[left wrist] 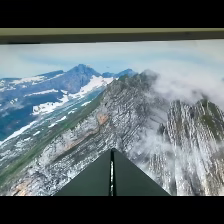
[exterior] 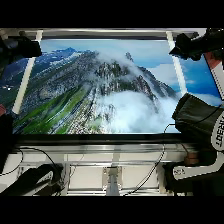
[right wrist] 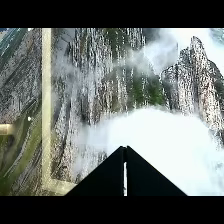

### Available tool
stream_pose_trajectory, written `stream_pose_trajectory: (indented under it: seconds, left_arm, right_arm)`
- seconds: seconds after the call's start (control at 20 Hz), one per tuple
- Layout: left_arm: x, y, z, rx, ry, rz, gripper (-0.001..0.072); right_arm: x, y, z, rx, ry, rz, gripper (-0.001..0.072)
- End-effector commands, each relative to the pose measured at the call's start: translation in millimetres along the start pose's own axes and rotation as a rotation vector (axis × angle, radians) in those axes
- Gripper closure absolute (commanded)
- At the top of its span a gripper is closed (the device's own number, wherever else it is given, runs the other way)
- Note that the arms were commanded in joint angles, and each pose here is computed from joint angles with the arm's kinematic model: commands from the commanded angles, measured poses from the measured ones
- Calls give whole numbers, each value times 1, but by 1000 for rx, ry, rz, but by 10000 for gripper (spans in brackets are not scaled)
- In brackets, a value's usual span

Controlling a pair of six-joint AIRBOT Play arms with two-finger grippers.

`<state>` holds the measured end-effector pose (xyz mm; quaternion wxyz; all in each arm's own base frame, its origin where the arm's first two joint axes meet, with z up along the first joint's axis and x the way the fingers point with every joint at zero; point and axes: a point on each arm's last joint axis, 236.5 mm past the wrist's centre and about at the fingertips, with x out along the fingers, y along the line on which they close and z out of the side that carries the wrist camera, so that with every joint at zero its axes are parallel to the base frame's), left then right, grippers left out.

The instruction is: Fold the clothes and pants, and hang the long-sleeved shirts on hangers.

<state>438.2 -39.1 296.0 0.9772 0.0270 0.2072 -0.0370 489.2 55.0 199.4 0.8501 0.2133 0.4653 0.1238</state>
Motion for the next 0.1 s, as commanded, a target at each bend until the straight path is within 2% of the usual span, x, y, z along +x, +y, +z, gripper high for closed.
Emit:
stream_pose_trajectory:
  seconds: [0.0, 0.05]
  left_arm:
    - [0, 0, 0, 0, 1, 1, 699]
    - [0, 0, 0, 0, 1, 1, 699]
  right_arm:
    - [1, 2, -1, -3, 2, 4, 686]
    - [1, 2, -1, -3, 2, 3, 686]
